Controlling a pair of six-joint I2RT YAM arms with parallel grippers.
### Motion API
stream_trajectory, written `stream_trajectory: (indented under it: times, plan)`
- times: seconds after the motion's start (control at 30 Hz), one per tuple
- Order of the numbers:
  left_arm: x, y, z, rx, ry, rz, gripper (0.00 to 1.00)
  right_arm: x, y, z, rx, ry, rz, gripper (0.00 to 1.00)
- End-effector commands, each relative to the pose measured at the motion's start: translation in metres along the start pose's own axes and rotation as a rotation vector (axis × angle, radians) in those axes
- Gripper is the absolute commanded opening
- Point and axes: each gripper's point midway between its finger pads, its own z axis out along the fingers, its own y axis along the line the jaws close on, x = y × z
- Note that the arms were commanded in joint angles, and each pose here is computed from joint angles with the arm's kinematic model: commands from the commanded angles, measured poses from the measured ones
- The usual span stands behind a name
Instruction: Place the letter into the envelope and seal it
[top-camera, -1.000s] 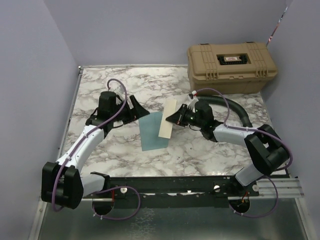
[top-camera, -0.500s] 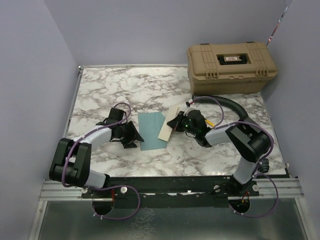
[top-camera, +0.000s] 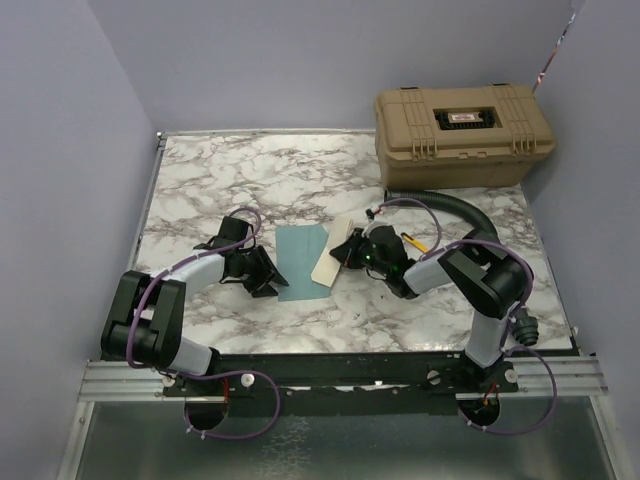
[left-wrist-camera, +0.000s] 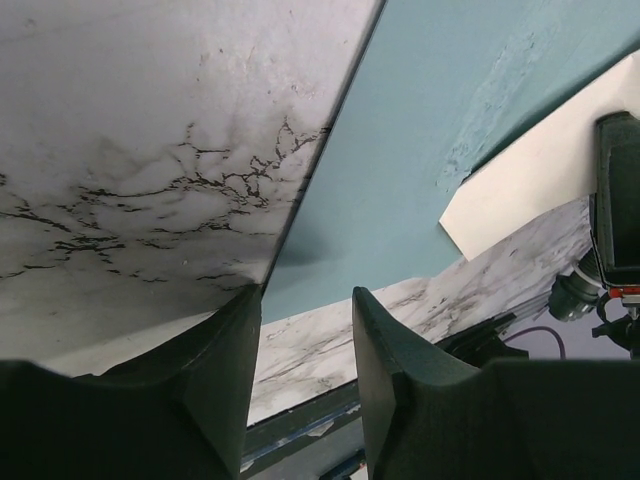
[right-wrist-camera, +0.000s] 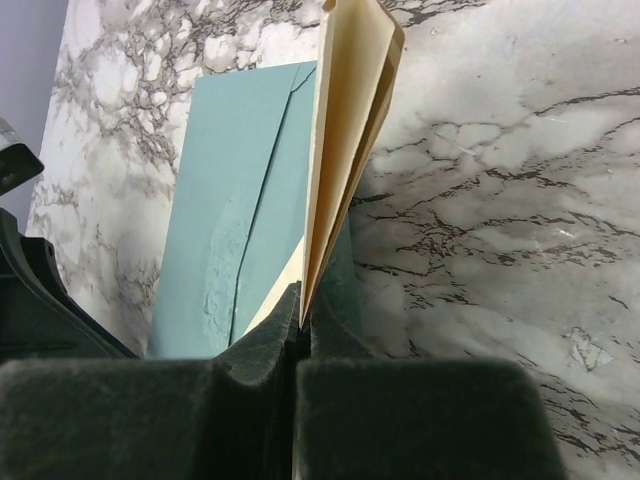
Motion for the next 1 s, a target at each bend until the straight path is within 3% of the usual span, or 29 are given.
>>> stream_trajectory:
  times: [0.0,0.43,0.77,0.97]
  plan:
    - [0.003,0.01,0.005,-0.035,0.016,-0.019,0.43,0.005,0.004,0.008,0.004,0.019,0.01,0.01]
    - [0.0,0.008,0.007,-0.017,-0.013,-0.025,0.41,0.048,0.015,0.017,0.01,0.256,0.26,0.0]
    - [-0.016,0.012,0.006,-0.027,-0.117,0.013,0.38,0.067,0.013,0.01,0.061,0.419,0.477,0.0]
    - [-0.039,0.007,-0.004,-0.046,-0.228,0.098,0.41,0.065,0.005,0.005,0.111,0.467,0.477,0.0]
